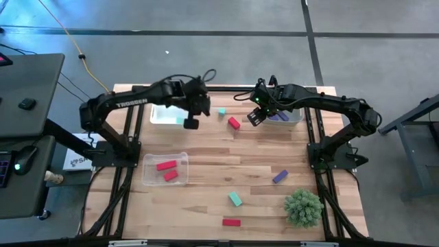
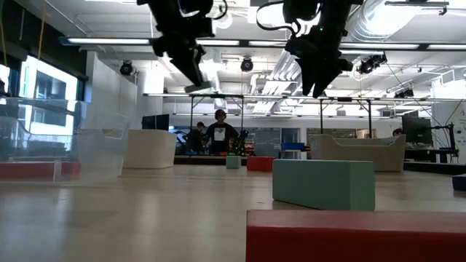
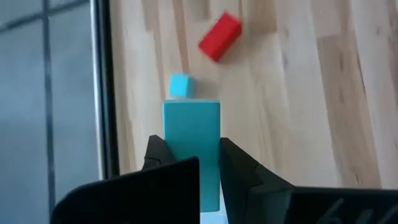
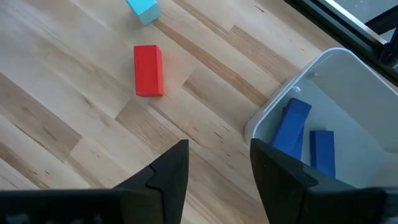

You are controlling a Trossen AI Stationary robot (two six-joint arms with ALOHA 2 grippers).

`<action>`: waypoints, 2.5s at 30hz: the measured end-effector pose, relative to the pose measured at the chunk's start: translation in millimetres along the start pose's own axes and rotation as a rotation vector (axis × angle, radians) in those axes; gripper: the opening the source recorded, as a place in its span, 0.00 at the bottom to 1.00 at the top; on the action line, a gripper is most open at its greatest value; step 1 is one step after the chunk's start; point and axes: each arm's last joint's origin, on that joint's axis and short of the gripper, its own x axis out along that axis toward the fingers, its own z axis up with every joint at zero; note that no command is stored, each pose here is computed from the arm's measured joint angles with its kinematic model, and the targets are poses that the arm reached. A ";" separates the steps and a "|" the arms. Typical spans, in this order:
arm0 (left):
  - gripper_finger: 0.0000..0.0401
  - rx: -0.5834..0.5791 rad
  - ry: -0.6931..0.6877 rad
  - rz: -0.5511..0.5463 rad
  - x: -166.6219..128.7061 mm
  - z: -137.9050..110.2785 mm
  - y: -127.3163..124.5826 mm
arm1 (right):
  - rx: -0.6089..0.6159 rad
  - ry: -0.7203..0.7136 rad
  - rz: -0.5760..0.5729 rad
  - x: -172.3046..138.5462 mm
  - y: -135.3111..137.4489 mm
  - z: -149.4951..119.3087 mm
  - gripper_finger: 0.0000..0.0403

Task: Sort & place blocks by color
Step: Put the bottom left light blue block into the white bin

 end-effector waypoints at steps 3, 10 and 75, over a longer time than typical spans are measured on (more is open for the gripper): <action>0.00 -0.030 -0.002 0.021 -7.1 -6.8 8.6 | -0.002 0.001 -0.001 0.0 0.0 -0.1 0.40; 0.00 -0.110 0.025 0.045 -19.3 -26.3 22.0 | -0.005 0.004 -0.002 0.0 -0.2 -0.4 0.40; 0.00 -0.329 0.300 -0.091 81.1 -160.0 -6.2 | 0.157 0.065 0.236 -4.1 22.9 -4.6 0.40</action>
